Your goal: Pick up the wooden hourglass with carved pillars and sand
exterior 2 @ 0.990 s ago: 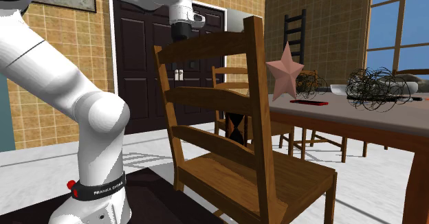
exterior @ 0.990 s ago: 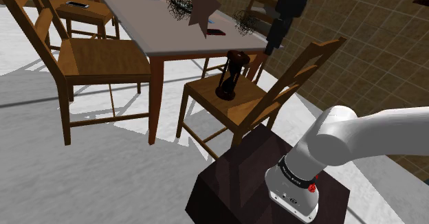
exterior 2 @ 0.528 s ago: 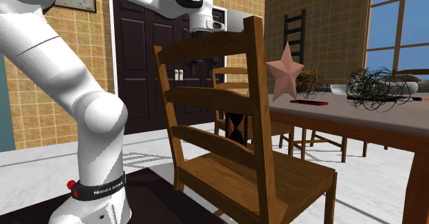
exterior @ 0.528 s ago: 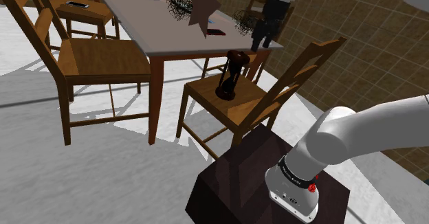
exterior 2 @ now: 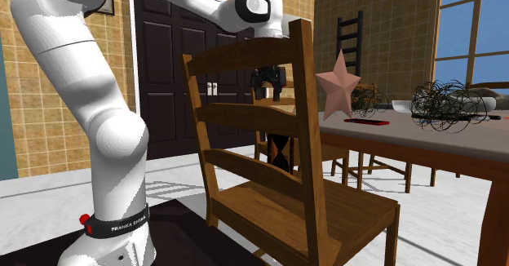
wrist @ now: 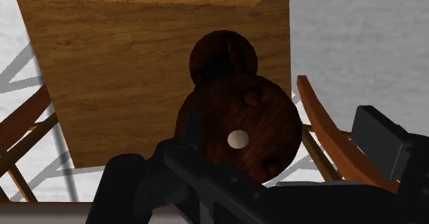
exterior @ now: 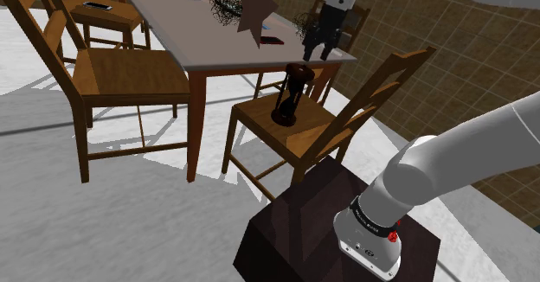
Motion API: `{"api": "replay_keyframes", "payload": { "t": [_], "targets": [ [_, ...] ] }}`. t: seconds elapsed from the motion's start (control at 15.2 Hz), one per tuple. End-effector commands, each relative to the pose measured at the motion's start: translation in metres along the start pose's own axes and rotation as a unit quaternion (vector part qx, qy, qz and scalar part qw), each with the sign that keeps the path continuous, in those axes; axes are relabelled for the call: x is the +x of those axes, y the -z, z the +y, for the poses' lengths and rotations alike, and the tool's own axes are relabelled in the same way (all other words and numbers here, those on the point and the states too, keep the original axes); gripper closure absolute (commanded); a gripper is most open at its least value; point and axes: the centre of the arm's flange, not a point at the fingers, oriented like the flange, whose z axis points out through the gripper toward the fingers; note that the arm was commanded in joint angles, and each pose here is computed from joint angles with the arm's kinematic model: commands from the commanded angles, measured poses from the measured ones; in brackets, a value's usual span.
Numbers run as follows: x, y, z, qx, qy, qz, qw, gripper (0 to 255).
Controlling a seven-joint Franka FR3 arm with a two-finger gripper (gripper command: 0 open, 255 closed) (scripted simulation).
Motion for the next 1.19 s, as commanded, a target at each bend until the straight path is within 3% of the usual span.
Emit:
{"api": "replay_keyframes", "payload": {
  "t": [0.0, 0.46, 0.53, 1.12],
  "targets": [
    [0.004, -0.011, 0.006, 0.001, -0.005, 0.001, 1.0000, 0],
    [0.004, -0.041, 0.006, 0.001, -0.005, 0.001, 1.0000, 0],
    [0.004, -0.040, 0.007, 0.001, -0.005, 0.001, 1.0000, 255],
    [0.004, -0.041, 0.006, 0.001, -0.005, 0.001, 1.0000, 255]
  ]
}}
